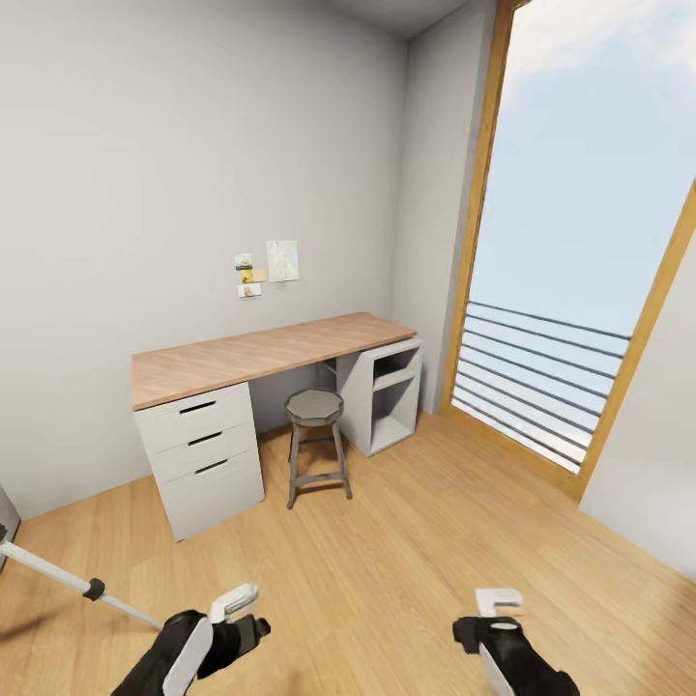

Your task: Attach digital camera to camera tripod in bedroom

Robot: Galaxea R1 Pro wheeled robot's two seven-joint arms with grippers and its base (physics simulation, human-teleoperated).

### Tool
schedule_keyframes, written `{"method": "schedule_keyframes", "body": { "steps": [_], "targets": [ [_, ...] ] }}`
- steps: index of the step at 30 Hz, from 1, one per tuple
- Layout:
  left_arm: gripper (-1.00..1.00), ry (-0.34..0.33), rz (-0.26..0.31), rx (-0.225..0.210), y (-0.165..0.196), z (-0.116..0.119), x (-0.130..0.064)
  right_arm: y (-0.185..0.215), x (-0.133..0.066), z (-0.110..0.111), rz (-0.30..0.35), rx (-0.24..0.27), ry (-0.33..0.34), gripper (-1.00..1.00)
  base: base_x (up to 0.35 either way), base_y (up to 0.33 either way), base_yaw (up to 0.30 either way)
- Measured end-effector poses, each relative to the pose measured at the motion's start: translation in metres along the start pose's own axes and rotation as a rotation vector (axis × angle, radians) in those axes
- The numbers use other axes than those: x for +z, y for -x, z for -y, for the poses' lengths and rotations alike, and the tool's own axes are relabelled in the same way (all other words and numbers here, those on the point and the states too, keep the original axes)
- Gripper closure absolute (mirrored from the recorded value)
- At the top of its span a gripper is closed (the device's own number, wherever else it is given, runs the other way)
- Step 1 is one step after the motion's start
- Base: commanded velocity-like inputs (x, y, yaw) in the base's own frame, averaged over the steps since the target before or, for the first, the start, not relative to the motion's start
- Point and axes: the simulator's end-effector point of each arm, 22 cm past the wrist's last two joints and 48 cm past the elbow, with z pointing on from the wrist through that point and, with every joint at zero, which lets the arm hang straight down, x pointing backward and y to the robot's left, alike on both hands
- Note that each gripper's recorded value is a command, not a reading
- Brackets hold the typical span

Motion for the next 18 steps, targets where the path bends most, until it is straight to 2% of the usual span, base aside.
{"method": "schedule_keyframes", "body": {
  "steps": [4,7,9,10,13,14,18],
  "targets": [
    [-1.0,-0.019,0.029,-0.028,0.041,0.027,0.0,0.056,0.002,-0.001,0.075,0.018,-0.005,-1.0,0.0,0.0,0.0],
    [-1.0,-0.054,0.119,-0.039,0.09,0.058,-0.011,0.105,-0.001,-0.002,0.144,0.033,-0.003,-1.0,0.0,0.0,0.0],
    [-1.0,-0.075,0.156,-0.031,0.106,0.074,-0.018,0.118,-0.004,-0.003,0.162,0.037,0.001,-1.0,0.0,0.0,0.0],
    [-1.0,-0.095,0.185,-0.024,0.117,0.089,-0.023,0.13,-0.006,-0.004,0.178,0.04,0.003,-1.0,0.0,0.0,0.0],
    [-1.0,-0.115,0.212,-0.002,0.124,0.109,-0.029,0.145,-0.011,-0.005,0.195,0.043,0.006,-1.0,0.0,0.0,0.0],
    [-1.0,-0.12,0.227,0.02,0.128,0.119,-0.032,0.153,-0.013,-0.005,0.199,0.044,0.008,-1.0,0.0,0.0,0.0],
    [-1.0,-0.099,0.252,0.09,0.131,0.133,-0.036,0.166,-0.02,-0.006,0.193,0.042,0.018,-1.0,0.0,0.0,0.0]
  ]
}}
